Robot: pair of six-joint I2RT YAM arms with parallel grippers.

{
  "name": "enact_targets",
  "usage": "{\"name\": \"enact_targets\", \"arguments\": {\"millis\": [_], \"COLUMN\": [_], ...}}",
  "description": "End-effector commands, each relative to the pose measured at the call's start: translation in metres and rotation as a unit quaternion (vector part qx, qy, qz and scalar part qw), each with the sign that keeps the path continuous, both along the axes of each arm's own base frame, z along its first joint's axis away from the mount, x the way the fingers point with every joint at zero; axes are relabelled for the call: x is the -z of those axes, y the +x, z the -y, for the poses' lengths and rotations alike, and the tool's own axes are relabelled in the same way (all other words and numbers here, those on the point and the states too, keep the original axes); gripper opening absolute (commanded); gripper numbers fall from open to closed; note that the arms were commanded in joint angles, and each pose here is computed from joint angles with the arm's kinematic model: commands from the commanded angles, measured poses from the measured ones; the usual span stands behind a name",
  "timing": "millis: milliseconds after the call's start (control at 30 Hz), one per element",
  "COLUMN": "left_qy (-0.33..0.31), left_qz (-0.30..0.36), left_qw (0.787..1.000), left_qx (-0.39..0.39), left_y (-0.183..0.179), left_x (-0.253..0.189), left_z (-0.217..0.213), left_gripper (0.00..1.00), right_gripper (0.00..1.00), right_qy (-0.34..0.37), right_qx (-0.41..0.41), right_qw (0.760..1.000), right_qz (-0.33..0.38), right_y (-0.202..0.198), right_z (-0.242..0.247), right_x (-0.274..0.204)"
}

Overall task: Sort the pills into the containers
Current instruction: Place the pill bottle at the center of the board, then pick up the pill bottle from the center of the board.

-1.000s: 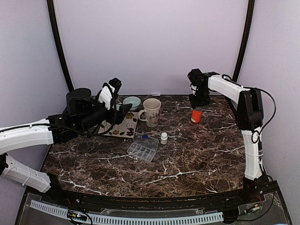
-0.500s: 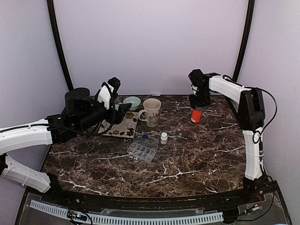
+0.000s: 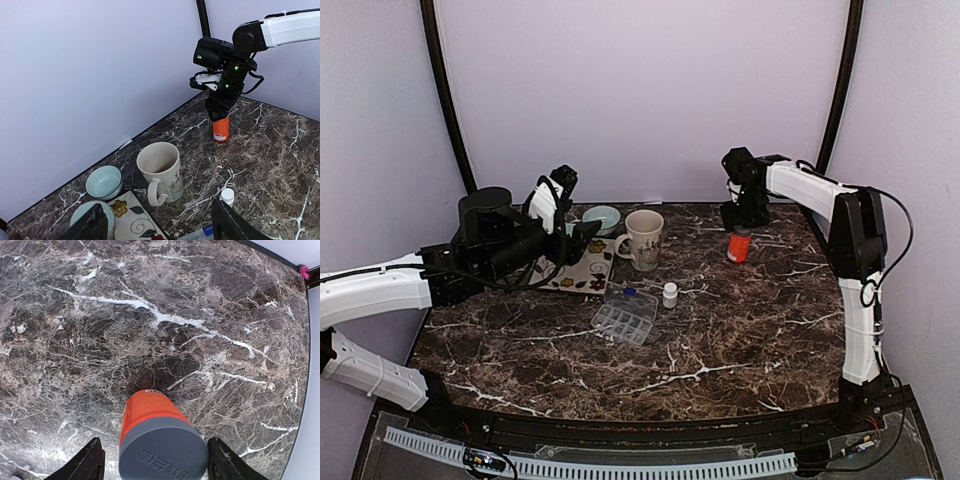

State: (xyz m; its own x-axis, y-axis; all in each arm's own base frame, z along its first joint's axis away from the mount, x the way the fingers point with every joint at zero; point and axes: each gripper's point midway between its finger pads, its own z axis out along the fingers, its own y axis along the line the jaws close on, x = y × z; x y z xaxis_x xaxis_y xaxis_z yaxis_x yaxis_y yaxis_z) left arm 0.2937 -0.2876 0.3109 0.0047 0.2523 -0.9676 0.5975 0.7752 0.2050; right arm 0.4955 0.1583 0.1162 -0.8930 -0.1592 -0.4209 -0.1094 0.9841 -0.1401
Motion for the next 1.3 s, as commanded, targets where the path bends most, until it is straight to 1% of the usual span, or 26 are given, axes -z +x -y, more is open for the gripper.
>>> {"name": "enact_targets", "arguments": {"millis": [0,200,300,400,467,500,533,633,667,700,800,833,900,967,1000,1033,1100,1133,1267], "left_qy": [-0.009,-0.016,-0.021,-0.027,-0.036,-0.042,-0.051,-0.068,-0.074,-0.078,-0.083,-0.081,-0.081,-0.082,-0.080,-0.078,-0.071,-0.067,-0.061], "left_qz": [-0.004,-0.001,0.005,0.013,0.014,0.014,0.014,0.015,0.015,0.011,-0.007,-0.017,-0.034,-0.042,-0.042,-0.041,-0.032,-0.026,-0.035], "left_qw": [1.000,1.000,1.000,0.999,0.999,0.999,0.999,0.997,0.997,0.997,0.996,0.996,0.996,0.995,0.994,0.994,0.995,0.995,0.996], "left_qx": [-0.001,0.003,0.014,0.014,0.011,0.003,-0.006,-0.016,-0.018,-0.020,-0.026,-0.028,-0.033,-0.045,-0.055,-0.062,-0.067,-0.065,-0.058], "left_y": [-0.002,-0.004,-0.008,-0.009,-0.008,-0.006,-0.003,-0.003,-0.003,-0.003,0.000,0.002,0.005,0.008,0.009,0.010,0.008,0.005,-0.006], "left_x": [-0.006,-0.015,-0.021,-0.030,-0.036,-0.040,-0.044,-0.055,-0.058,-0.060,-0.062,-0.060,-0.059,-0.060,-0.060,-0.058,-0.051,-0.045,-0.027], "left_z": [-0.004,-0.004,-0.004,-0.006,-0.009,-0.012,-0.016,-0.024,-0.026,-0.027,-0.027,-0.025,-0.023,-0.025,-0.028,-0.031,-0.037,-0.039,-0.048], "left_gripper": [0.74,0.75,0.76,0.82,0.89,0.96,0.99,0.99,0.99,0.99,0.99,0.99,0.99,0.99,0.99,0.99,0.99,0.98,0.97], "right_gripper": [0.70,0.72,0.76,0.82,0.87,0.90,0.92,1.00,1.00,1.00,1.00,1.00,1.00,1.00,0.98,0.94,0.82,0.78,0.61], "right_qy": [0.005,-0.001,-0.003,-0.001,-0.004,-0.008,-0.011,-0.010,0.003,0.033,0.110,0.130,0.167,0.196,0.204,0.211,0.225,0.233,0.275], "right_qx": [0.009,0.016,0.016,-0.004,-0.024,-0.035,-0.047,-0.065,-0.063,-0.063,-0.055,-0.055,-0.060,-0.069,-0.074,-0.073,-0.066,-0.058,-0.068], "right_qw": [0.999,0.998,0.995,0.990,0.984,0.980,0.976,0.963,0.959,0.951,0.921,0.912,0.897,0.894,0.894,0.896,0.898,0.898,0.890], "right_qz": [0.039,0.064,0.094,0.139,0.177,0.195,0.213,0.261,0.276,0.299,0.370,0.386,0.405,0.398,0.391,0.385,0.372,0.368,0.358], "right_y": [0.001,0.000,0.000,0.000,-0.002,-0.004,-0.006,-0.012,-0.013,-0.011,-0.014,-0.015,-0.018,-0.018,-0.018,-0.017,-0.018,-0.020,-0.046], "right_z": [0.001,0.005,0.003,-0.009,-0.022,-0.029,-0.036,-0.053,-0.056,-0.062,-0.069,-0.070,-0.076,-0.084,-0.089,-0.092,-0.097,-0.097,-0.113], "right_x": [-0.036,-0.055,-0.075,-0.103,-0.125,-0.135,-0.144,-0.171,-0.179,-0.191,-0.232,-0.239,-0.250,-0.248,-0.245,-0.241,-0.234,-0.230,-0.218]}}
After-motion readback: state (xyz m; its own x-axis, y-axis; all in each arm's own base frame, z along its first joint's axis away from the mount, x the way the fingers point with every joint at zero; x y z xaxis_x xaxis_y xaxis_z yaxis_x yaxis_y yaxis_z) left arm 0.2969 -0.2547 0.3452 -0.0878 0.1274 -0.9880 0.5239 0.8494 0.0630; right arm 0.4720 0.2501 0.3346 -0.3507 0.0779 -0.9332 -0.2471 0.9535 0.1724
